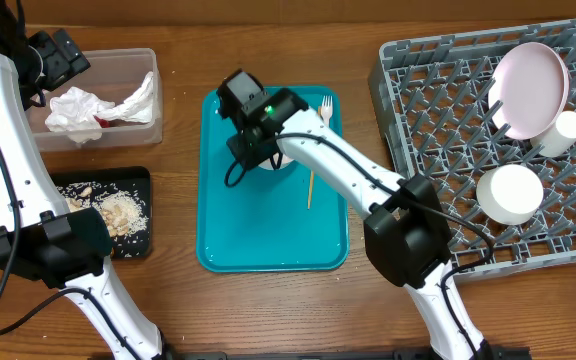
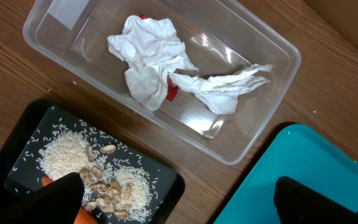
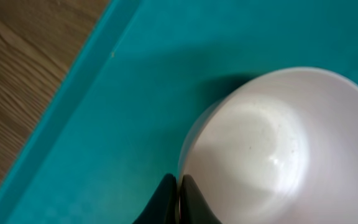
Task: Sort waste into correct bins and load items into the dishwasher rack
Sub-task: 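Reach the right gripper back to the pink bowl and grasp its rim, then lift the pink bowl and carry it right to the dish rack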
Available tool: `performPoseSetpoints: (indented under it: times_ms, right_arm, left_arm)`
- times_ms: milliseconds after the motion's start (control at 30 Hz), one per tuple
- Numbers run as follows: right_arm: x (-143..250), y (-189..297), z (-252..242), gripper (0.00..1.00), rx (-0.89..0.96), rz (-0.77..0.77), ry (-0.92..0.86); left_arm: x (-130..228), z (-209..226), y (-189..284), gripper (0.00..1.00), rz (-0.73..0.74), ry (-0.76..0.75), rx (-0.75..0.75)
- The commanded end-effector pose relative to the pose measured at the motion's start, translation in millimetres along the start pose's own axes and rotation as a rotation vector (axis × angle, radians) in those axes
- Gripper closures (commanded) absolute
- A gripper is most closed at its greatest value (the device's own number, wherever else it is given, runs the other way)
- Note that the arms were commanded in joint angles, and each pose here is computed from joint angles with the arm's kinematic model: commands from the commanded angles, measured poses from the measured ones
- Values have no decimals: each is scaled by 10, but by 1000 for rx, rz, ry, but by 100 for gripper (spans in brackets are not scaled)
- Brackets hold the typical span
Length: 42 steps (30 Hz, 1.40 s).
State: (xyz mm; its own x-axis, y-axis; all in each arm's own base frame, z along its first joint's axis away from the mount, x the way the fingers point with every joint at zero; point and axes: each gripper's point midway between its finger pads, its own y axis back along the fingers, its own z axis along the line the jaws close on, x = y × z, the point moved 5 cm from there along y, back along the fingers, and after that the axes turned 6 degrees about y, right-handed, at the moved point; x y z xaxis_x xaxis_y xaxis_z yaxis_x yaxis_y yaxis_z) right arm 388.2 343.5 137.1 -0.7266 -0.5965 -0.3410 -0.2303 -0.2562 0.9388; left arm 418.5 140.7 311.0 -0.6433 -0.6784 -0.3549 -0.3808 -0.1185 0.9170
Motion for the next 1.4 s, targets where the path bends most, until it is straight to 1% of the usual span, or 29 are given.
performPoseSetpoints:
  times_ms: [0,33,67,100,200,233,300,367,400,567,700,833,1033,1100,1167,1267,1367]
  right_arm:
    - [-325,939,-245,96,13,-204,-150]
    - [-341,1256,-421,96,21,-258,-223]
    - [-331,1405,-529,96,26,-283,-263]
    - [-285,1655,-712,96,22,-319,-329]
    - [-112,2092,-1088,96,-40,-368,-438]
    - [-67,2170,-1163,96,-62,-374,-456]
    - [123,2426,-1473,96,-122,-399,-531]
    - [299,2568,-1761,96,-132,-412,-604]
    - [547,2678,-2128,96,-138,-416,-705]
    - [1171,2877,-2806,96,-232,-447,-921]
    - [1631,3113,-3143,96,-351,-547,-974]
    - [2065,3311,-3329,96,-421,-631,-1027]
    - [2815,3376,-3591,96,-374,-661,-1204]
    - [3010,3381,-3657,96,-361,-685,-1229]
    - [3199,3364,-3711,96,-348,-705,-1248]
    - [3461,3251,-3775,96,-365,-723,-1322]
    - [3586,3108,-3830,96,-416,-780,-1336]
  left_arm:
    - [23,-9,163,0,-32,11,7]
    - [23,-9,163,0,-32,11,7]
    - [22,-10,163,0,-32,11,7]
    - [22,-10,163,0,-32,11,7]
    - [22,-10,163,0,-32,11,7]
    - [23,-9,163,0,-32,11,7]
    - [23,-9,163,0,-32,11,7]
    - [22,-10,163,0,-32,11,7]
    - [22,-10,163,0,-32,10,7]
    - [23,-9,163,0,-32,11,7]
    - [23,-9,163,0,-32,11,7]
    - [22,-10,163,0,-32,10,7]
    - [23,-9,163,0,-32,10,7]
    - [22,-10,163,0,-32,11,7]
    - [23,-9,163,0,-32,11,7]
    - [22,-10,163,0,-32,11,7]
    - [23,-9,163,0,-32,11,7]
